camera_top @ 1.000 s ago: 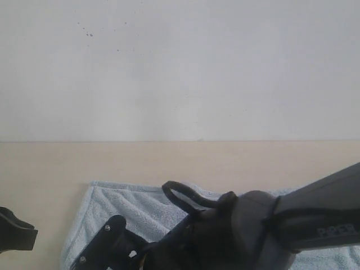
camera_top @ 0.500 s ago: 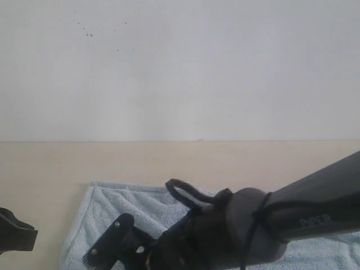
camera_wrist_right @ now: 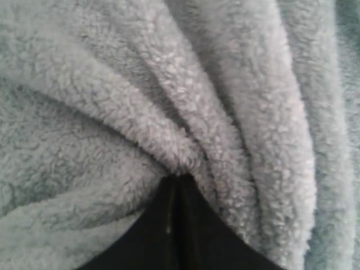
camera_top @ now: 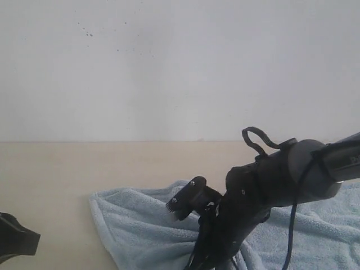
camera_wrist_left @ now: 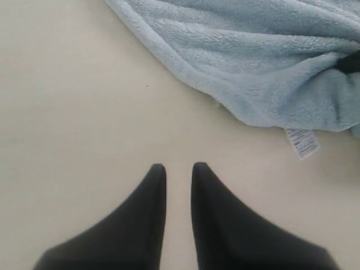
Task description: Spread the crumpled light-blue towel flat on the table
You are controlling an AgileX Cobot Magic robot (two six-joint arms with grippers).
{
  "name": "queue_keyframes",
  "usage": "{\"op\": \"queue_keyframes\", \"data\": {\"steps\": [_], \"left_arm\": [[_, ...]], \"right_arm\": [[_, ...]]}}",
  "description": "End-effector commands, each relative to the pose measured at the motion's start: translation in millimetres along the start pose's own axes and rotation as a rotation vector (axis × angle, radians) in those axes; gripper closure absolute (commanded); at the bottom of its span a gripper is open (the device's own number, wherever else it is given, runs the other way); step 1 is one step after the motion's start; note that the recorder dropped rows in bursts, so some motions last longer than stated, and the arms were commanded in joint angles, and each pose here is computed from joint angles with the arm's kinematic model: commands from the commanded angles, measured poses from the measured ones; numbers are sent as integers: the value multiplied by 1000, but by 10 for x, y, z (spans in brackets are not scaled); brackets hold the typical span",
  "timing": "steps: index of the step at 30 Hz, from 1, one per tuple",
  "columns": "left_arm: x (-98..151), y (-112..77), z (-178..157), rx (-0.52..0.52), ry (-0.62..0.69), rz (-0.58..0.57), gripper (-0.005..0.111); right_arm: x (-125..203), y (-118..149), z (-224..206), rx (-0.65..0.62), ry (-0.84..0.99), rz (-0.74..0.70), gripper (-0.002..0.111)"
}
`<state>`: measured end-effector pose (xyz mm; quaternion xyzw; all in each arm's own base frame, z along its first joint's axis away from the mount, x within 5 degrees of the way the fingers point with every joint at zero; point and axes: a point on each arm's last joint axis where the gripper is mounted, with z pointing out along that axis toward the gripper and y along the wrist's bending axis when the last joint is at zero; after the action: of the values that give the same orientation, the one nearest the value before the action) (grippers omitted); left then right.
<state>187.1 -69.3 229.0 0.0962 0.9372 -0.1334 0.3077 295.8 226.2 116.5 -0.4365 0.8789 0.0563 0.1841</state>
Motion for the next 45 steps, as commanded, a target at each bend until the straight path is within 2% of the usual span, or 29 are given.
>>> {"op": "queue_keyframes", "data": {"steps": [1, 4, 6, 7, 9, 13, 17, 21, 26, 32, 38, 42, 45], "left_arm": [[171, -173, 41, 162, 54, 12, 90], [327, -205, 100, 198, 79, -17, 89], [380, -176, 139, 186, 49, -82, 72], [384, -168, 154, 185, 24, -100, 60], [408, -163, 211, 191, 29, -146, 48], [514, -176, 413, 229, 120, -169, 48], [527, -209, 532, 281, 138, -185, 48], [537, -217, 629, 304, 145, -187, 48], [596, -239, 724, 341, 202, -189, 48], [617, -282, 725, 396, 225, -178, 48], [620, -292, 720, 408, 229, -170, 48], [665, -303, 709, 429, 244, -161, 48], [755, -289, 700, 427, 267, -157, 48]], "right_arm": [[-65, 264, -48, -34, -23, -66, 108], [-83, 328, -48, -39, -30, -81, 108], [-86, 327, -48, -37, -34, -81, 108], [-86, 327, -48, -37, -34, -81, 108], [-98, 336, -48, -47, -47, -59, 108], [-119, 431, -59, -152, -73, -56, 108], [-116, 540, -76, -244, -71, -84, 108], [-142, 724, -85, -279, -82, -147, 108], [-204, 909, -88, -258, -131, -188, 108], [-415, 949, -206, -308, -175, -167, 108], [-553, 957, -291, -329, -199, -189, 108], [-523, 931, -212, -295, -174, -224, 108], [-444, 861, -86, -216, -96, -258, 108]]}}
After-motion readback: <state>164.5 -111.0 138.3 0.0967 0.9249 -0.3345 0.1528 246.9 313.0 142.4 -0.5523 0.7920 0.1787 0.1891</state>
